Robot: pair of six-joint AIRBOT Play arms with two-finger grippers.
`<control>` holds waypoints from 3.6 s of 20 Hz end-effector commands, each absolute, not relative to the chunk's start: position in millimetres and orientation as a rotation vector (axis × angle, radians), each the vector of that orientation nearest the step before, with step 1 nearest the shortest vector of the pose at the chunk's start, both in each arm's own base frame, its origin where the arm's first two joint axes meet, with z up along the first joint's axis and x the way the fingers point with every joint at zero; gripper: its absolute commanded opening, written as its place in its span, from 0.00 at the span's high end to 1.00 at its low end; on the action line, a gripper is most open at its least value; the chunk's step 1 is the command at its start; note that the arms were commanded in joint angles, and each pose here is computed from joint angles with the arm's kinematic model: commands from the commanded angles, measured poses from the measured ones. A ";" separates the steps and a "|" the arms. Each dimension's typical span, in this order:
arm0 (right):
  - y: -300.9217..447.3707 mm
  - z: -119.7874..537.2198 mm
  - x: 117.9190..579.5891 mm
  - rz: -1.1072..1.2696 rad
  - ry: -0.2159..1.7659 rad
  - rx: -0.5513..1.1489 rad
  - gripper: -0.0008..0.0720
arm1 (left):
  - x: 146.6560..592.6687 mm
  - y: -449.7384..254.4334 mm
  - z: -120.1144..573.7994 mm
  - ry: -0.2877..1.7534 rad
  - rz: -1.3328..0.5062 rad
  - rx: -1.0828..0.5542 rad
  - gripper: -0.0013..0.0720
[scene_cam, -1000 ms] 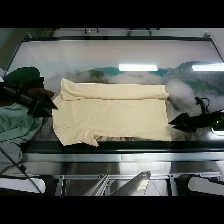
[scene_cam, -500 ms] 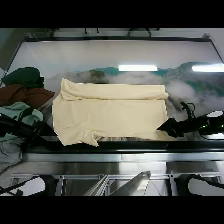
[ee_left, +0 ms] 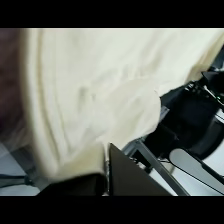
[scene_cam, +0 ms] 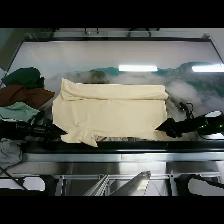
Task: Fold the shirts.
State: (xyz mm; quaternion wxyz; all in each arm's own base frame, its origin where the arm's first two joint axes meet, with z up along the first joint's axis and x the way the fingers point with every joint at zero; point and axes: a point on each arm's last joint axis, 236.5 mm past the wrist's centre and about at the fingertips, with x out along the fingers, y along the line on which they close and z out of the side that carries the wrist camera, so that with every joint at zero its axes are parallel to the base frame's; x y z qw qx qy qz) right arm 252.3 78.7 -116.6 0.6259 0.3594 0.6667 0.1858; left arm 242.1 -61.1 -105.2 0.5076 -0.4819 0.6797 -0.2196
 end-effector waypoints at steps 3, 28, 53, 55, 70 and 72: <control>71.6 -101.2 246.0 0.455 1.535 0.917 0.36 | 251.9 -59.6 -97.8 1.605 -0.603 -1.145 0.98; 49.4 16.2 437.4 0.518 0.980 0.953 0.97 | 443.5 -52.0 73.0 1.071 -0.698 -0.732 0.95; 2.5 -104.8 468.1 0.374 1.290 0.778 0.10 | 571.3 -28.4 33.7 0.967 -0.766 -0.955 0.98; 40.7 -107.0 471.6 0.459 1.301 0.864 0.10 | 566.2 -31.6 35.5 0.992 -0.778 -0.978 0.98; 86.7 62.8 467.5 0.836 1.114 0.750 0.96 | 500.0 -272.8 -63.6 1.373 -0.801 -0.375 0.98; 96.4 98.9 461.2 0.878 1.052 0.726 0.96 | 498.3 -304.9 -91.6 1.365 -0.720 -0.282 0.98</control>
